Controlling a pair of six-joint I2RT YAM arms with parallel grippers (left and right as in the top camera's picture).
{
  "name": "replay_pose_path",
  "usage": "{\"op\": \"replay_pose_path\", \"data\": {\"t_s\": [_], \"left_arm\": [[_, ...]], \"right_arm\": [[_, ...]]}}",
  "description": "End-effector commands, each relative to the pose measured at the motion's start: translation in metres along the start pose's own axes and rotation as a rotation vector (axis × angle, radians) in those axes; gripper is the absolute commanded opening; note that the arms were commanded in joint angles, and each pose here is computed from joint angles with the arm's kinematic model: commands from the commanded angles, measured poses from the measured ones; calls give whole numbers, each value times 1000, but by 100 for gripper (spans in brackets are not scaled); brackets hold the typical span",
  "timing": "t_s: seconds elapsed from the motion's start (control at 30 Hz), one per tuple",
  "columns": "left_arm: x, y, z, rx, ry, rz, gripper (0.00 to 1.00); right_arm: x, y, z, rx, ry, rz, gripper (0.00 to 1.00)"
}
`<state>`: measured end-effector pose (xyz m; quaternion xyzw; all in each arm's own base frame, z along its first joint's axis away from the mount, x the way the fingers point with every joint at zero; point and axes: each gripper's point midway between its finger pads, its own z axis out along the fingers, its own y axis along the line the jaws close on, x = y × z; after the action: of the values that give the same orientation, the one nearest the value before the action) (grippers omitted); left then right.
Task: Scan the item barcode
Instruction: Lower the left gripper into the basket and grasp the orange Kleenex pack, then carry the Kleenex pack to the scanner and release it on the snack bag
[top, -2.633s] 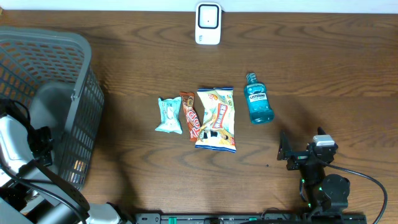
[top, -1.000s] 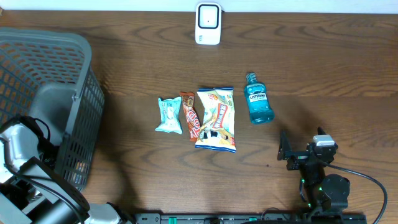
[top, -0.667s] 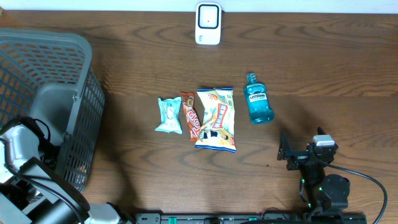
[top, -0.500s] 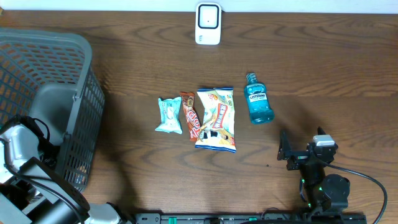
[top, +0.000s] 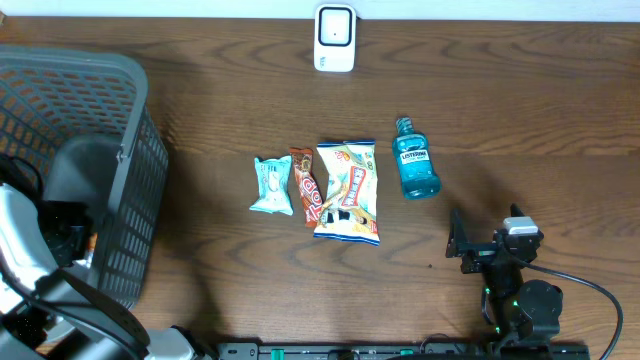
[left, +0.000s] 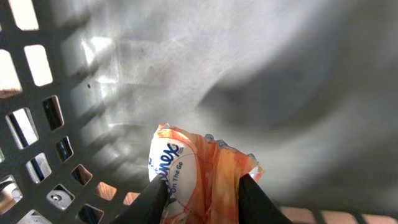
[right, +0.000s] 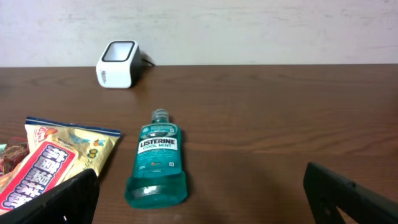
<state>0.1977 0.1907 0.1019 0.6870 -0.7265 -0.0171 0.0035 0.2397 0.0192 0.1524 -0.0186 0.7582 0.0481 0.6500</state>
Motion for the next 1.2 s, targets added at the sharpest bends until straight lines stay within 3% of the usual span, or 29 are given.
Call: {"op": "replay_pose_path", "data": {"t_s": [0.0, 0.6, 0.77, 0.9, 1.03, 1.17], "left_arm": [[-9, -5, -29, 69, -73, -4, 14], [-15, -42, -170, 526, -344, 51, 14], [-3, -51, -209, 698, -403, 105, 14], [26, -70, -260, 958, -412, 226, 14], [87, -96, -297, 1210, -257, 461, 14], [158, -113, -303, 1273, -145, 730, 14]], "right_arm": [[0, 2, 0, -6, -2, -15, 99], [0, 2, 0, -6, -2, -15, 99], [0, 2, 0, -6, -2, -15, 99], [0, 2, 0, -6, -2, -15, 99], [0, 2, 0, -6, -2, -15, 99], [0, 2, 0, -6, -2, -15, 99]]}}
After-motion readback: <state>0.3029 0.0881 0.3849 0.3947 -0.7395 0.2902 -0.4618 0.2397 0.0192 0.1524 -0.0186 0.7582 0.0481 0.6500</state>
